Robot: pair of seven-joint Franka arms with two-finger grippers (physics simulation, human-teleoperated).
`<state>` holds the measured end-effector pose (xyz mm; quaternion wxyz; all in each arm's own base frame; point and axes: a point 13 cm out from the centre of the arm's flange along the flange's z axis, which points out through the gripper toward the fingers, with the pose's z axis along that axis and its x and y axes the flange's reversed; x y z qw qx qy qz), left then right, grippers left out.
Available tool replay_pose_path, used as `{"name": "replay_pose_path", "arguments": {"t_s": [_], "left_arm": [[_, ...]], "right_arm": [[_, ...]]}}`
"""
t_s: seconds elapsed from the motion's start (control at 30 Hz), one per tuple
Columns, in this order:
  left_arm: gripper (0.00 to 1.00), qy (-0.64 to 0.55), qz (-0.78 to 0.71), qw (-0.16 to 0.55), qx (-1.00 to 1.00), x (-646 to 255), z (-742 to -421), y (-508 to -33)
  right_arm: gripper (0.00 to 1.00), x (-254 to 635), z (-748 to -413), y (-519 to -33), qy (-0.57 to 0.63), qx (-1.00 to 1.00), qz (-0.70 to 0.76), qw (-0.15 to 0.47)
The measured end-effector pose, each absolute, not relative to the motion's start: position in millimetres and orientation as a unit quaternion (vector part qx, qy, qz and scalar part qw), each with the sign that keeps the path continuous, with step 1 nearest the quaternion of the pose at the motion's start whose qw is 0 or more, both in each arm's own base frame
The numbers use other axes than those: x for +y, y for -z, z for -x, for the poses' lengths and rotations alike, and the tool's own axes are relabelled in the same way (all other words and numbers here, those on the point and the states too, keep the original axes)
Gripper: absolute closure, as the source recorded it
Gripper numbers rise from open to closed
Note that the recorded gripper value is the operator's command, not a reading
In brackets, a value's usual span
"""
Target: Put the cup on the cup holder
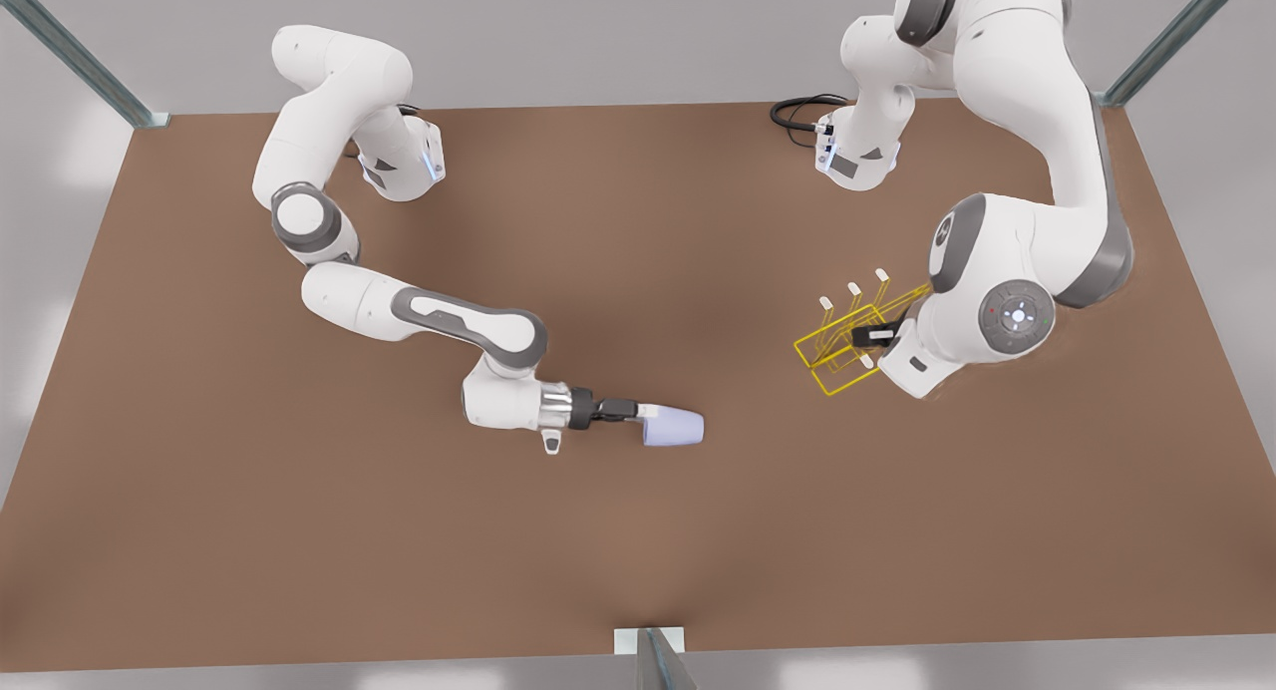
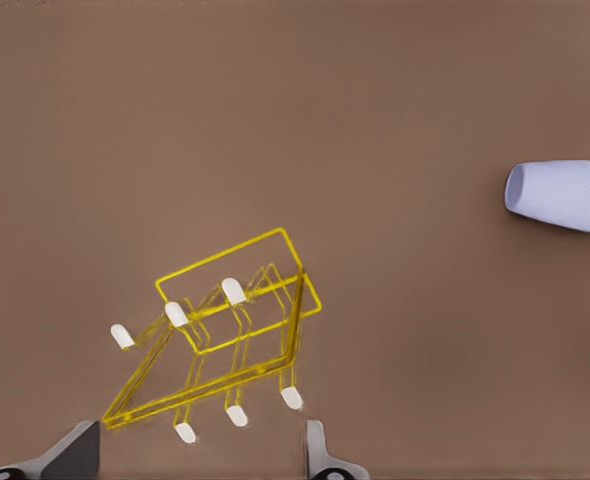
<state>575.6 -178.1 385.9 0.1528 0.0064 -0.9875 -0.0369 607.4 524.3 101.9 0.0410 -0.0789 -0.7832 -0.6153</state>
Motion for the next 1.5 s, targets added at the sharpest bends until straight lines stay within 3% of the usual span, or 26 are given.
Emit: {"name": "replay_pose_path", "arguments": {"t_s": [0.13, 0.23, 0.4, 0.53, 0.7, 0.87, 1.0, 1.3, 1.5], "left_arm": [[0.00, 0.040, -0.038, 0.104, -0.993, -314, -548, -400], [0.00, 0.045, -0.117, 0.093, -0.988, -353, -540, -383], [0.00, 0.058, -0.232, 0.073, -0.968, -407, -534, -340], [0.00, 0.044, -0.357, 0.045, -0.932, -412, -559, -324], [0.00, 0.036, -0.488, 0.024, -0.872, -410, -600, -258], [0.00, 0.021, -0.592, -0.007, -0.806, -407, -629, -232], [0.00, 0.015, -0.654, -0.014, -0.756, -400, -645, -199], [0.00, -0.008, -0.695, -0.019, -0.719, -449, -634, -167], [0.00, -0.040, -0.717, -0.024, -0.695, -463, -647, -148]], "right_arm": [[0.00, 479, -623, -120, 0.602, -0.795, 0.071, 0.024], [0.00, 417, -640, -132, 0.570, -0.819, 0.064, 0.007], [0.00, 195, -673, -157, 0.391, -0.918, 0.052, -0.044], [0.00, -25, -671, -242, 0.144, -0.982, 0.090, -0.081], [0.00, -113, -678, -399, -0.009, -0.992, 0.086, -0.096], [0.00, -82, -611, -491, -0.048, -0.995, 0.076, -0.045], [0.00, -28, -580, -497, -0.014, -0.999, 0.042, 0.002], [0.00, 53, -574, -473, 0.002, -0.998, -0.050, 0.044], [0.00, 25, -577, -472, 0.000, -0.998, -0.035, 0.043]]}}
